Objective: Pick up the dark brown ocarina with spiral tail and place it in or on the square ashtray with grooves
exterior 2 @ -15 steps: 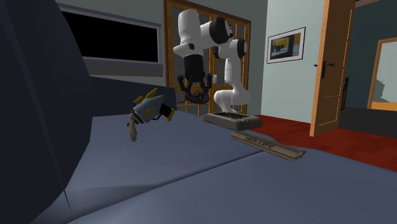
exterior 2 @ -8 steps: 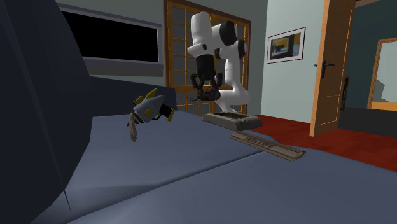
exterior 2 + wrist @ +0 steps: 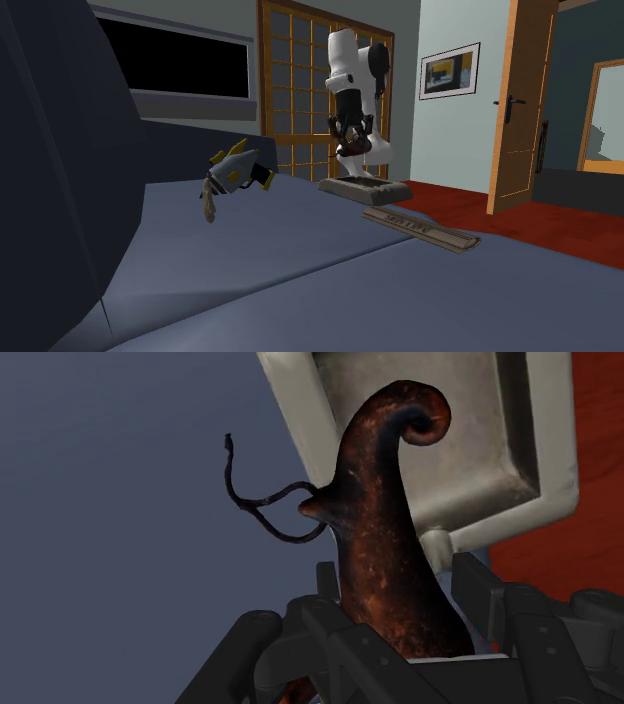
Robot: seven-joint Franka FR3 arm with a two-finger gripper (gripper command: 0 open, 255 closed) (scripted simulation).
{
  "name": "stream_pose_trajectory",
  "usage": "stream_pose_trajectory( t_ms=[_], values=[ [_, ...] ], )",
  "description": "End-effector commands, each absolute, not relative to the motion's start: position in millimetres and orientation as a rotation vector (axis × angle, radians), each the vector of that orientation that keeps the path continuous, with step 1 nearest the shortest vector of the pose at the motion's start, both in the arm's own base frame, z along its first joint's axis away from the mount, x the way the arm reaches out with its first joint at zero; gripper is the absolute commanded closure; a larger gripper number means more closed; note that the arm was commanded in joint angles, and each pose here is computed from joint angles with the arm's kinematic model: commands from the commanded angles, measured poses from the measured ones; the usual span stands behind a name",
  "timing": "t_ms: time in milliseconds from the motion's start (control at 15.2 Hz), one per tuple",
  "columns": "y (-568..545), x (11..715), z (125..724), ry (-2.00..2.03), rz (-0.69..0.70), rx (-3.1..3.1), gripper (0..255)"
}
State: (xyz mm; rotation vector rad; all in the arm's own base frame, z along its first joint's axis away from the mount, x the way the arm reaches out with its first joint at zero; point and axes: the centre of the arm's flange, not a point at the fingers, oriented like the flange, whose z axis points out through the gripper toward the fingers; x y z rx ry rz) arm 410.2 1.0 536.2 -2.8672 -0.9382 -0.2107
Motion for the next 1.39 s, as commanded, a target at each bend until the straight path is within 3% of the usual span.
stream_pose_trajectory(
  t_ms=[0, 264, 1320],
  values=[
    [13.3, 386.9, 536.8, -0.937, -0.211, -2.868, 255],
    [40.3, 338.0, 538.7, -0.937, -0.211, -2.868, 255],
    [40.3, 338.0, 460.1, -0.937, -0.211, -2.868, 255]
  ],
)
